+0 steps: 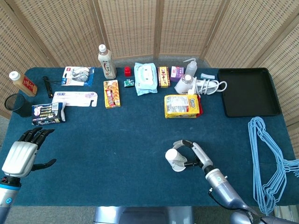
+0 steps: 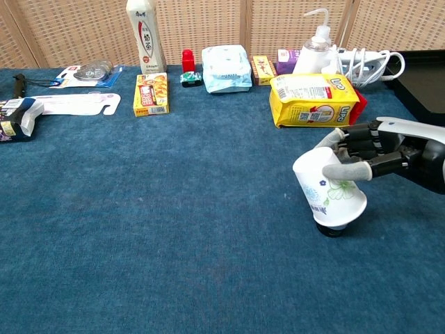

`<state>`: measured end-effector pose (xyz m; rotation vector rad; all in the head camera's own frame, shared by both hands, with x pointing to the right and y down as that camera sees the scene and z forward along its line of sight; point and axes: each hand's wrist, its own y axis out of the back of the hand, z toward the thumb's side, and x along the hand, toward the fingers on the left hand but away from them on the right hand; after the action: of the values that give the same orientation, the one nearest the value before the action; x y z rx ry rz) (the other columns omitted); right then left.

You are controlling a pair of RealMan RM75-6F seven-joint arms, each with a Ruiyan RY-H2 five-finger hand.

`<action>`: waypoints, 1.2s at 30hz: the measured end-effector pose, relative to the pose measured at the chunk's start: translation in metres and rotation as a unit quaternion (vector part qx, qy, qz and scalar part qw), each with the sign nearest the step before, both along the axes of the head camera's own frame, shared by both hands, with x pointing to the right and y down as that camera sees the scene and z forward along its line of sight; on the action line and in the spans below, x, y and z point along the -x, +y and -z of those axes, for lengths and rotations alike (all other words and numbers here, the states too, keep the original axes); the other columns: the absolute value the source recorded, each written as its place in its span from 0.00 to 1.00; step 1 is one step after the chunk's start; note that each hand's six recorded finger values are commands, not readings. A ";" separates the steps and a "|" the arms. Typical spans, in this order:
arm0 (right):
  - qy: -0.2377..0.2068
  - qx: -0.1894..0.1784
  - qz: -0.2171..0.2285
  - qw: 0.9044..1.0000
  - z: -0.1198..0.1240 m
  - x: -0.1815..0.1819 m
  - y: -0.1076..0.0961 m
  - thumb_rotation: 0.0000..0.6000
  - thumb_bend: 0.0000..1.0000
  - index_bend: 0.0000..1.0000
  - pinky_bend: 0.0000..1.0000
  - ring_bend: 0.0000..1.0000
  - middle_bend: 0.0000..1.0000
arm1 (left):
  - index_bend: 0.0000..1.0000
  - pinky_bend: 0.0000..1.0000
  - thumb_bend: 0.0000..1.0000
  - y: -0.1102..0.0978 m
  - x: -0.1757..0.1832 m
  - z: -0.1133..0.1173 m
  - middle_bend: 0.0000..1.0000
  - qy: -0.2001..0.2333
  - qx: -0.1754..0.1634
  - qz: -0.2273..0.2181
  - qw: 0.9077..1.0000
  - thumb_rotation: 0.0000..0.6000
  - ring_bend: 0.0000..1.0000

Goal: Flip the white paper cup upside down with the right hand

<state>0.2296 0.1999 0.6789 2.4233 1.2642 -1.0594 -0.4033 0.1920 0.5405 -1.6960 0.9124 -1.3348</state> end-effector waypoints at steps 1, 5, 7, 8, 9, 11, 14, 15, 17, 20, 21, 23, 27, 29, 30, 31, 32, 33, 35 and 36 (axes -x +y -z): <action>0.002 -0.001 0.001 1.000 -0.001 -0.001 0.000 0.91 0.27 0.48 0.03 0.21 0.28 | 0.16 0.18 0.14 0.000 0.000 0.000 0.25 0.000 0.000 0.000 1.000 0.72 0.15; 0.011 -0.007 0.008 1.000 -0.003 -0.004 0.001 0.90 0.27 0.48 0.03 0.21 0.28 | 0.16 0.18 0.14 0.000 0.001 0.001 0.25 0.000 -0.001 0.002 1.000 0.72 0.15; 0.015 -0.009 0.010 1.000 -0.004 -0.005 0.002 0.90 0.27 0.48 0.03 0.21 0.28 | 0.16 0.18 0.14 -0.001 0.001 0.001 0.25 0.000 -0.002 0.002 1.000 0.72 0.15; 0.017 -0.010 0.012 1.000 -0.004 -0.006 0.002 0.90 0.27 0.48 0.03 0.21 0.28 | 0.16 0.18 0.14 -0.001 0.001 0.002 0.25 0.000 -0.002 0.002 1.000 0.72 0.15; 0.022 -0.012 0.014 1.000 -0.005 -0.008 0.002 0.91 0.28 0.48 0.03 0.21 0.28 | 0.16 0.18 0.14 -0.001 0.001 0.002 0.25 0.000 -0.002 0.002 1.000 0.72 0.15; 0.026 -0.014 0.016 0.999 -0.005 -0.011 0.004 0.91 0.28 0.48 0.03 0.21 0.28 | 0.16 0.18 0.14 -0.001 0.001 0.002 0.25 0.001 -0.002 0.001 1.000 0.72 0.15; 0.032 -0.016 0.019 0.999 -0.005 -0.016 0.005 0.90 0.28 0.47 0.03 0.20 0.28 | 0.16 0.18 0.14 -0.001 0.000 0.002 0.25 0.002 -0.002 0.000 1.000 0.73 0.15; 0.036 -0.018 0.020 0.999 -0.005 -0.018 0.005 0.91 0.28 0.46 0.03 0.20 0.27 | 0.16 0.18 0.14 -0.001 -0.001 0.002 0.25 0.003 -0.002 -0.001 1.000 0.73 0.15; 0.042 -0.022 0.026 0.999 -0.004 -0.021 0.005 0.91 0.28 0.44 0.03 0.20 0.27 | 0.16 0.18 0.14 -0.002 -0.002 0.002 0.25 0.004 -0.003 -0.002 1.000 0.72 0.15; 0.053 -0.029 0.037 0.997 -0.002 -0.027 0.005 0.91 0.28 0.38 0.02 0.18 0.26 | 0.16 0.18 0.14 -0.002 -0.004 0.002 0.25 0.006 -0.003 -0.003 1.000 0.72 0.15; 0.057 -0.032 0.040 0.997 -0.001 -0.030 0.005 0.91 0.29 0.37 0.01 0.18 0.26 | 0.16 0.18 0.14 -0.002 -0.004 0.001 0.25 0.006 -0.003 -0.003 1.000 0.72 0.15; 0.062 -0.035 0.044 0.996 0.001 -0.033 0.005 0.90 0.29 0.35 0.01 0.18 0.25 | 0.16 0.18 0.14 -0.001 -0.004 0.001 0.25 0.006 -0.002 -0.003 1.000 0.72 0.15; 0.071 -0.041 0.062 0.995 0.005 -0.038 0.008 0.91 0.30 0.28 0.00 0.16 0.23 | 0.16 0.18 0.14 -0.001 -0.004 0.001 0.25 0.005 -0.002 -0.003 1.000 0.72 0.15; 0.074 -0.045 0.071 0.994 0.007 -0.040 0.009 0.91 0.30 0.26 0.00 0.15 0.22 | 0.16 0.18 0.14 -0.001 -0.005 0.001 0.25 0.006 -0.002 -0.003 1.000 0.72 0.15; 0.075 -0.048 0.076 0.993 0.010 -0.041 0.010 0.91 0.30 0.25 0.00 0.15 0.21 | 0.16 0.18 0.14 -0.001 -0.005 0.001 0.25 0.006 -0.003 -0.003 1.000 0.72 0.15; 0.076 -0.050 0.079 0.993 0.012 -0.042 0.011 0.91 0.30 0.24 0.00 0.15 0.21 | 0.16 0.18 0.14 -0.001 -0.005 0.001 0.25 0.007 -0.003 -0.003 1.000 0.72 0.15; 0.076 -0.053 0.080 0.993 0.013 -0.042 0.011 0.91 0.30 0.24 0.00 0.15 0.21 | 0.16 0.18 0.14 -0.001 -0.005 0.001 0.25 0.006 -0.003 -0.003 1.000 0.72 0.15; 0.075 -0.056 0.080 0.992 0.016 -0.042 0.010 0.91 0.30 0.23 0.00 0.15 0.21 | 0.16 0.18 0.14 0.000 -0.005 0.001 0.25 0.006 -0.003 -0.003 1.000 0.72 0.15; 0.073 -0.060 0.079 0.992 0.020 -0.042 0.009 0.91 0.30 0.23 0.00 0.14 0.20 | 0.16 0.18 0.14 0.000 -0.004 0.001 0.25 0.006 -0.003 -0.003 1.000 0.72 0.15; 0.071 -0.063 0.078 0.992 0.022 -0.042 0.007 0.91 0.30 0.23 0.00 0.14 0.20 | 0.16 0.18 0.14 0.000 -0.004 0.001 0.25 0.006 -0.003 -0.002 1.000 0.72 0.15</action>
<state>0.2718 0.2071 0.6566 2.6196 1.2356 -1.2507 -0.3995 0.1921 0.5395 -1.7022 0.9181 -1.3203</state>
